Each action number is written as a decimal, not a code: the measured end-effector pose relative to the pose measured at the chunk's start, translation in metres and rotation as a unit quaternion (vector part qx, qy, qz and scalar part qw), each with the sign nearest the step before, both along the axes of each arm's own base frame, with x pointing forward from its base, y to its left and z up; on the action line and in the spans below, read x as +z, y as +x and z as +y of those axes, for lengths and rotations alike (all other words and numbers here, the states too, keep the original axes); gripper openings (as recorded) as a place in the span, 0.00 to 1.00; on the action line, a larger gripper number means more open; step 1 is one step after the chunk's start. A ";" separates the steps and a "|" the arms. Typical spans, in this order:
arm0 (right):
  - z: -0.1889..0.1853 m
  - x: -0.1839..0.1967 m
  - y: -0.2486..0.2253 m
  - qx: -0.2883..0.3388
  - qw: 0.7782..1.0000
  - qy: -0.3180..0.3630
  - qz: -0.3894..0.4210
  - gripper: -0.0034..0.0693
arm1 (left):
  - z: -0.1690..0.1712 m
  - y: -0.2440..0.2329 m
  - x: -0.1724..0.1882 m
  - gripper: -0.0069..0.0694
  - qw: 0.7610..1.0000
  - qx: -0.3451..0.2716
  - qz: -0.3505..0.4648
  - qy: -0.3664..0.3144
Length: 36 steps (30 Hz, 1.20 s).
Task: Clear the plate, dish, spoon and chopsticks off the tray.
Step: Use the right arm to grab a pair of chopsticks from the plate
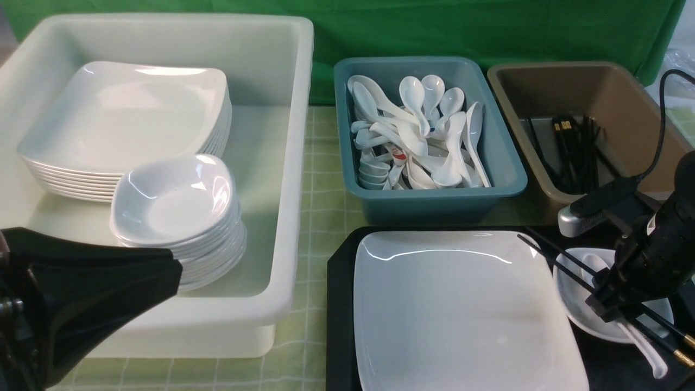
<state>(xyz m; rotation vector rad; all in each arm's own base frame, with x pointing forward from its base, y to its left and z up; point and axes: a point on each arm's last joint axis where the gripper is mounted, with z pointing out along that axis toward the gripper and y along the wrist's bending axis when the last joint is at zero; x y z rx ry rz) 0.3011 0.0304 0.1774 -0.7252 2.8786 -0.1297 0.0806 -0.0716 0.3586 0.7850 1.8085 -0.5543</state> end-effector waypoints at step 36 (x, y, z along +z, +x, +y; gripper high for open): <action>0.022 0.046 -0.032 0.146 0.989 -0.003 0.020 0.14 | 0.001 0.003 0.003 0.12 1.000 0.014 -0.016 -0.010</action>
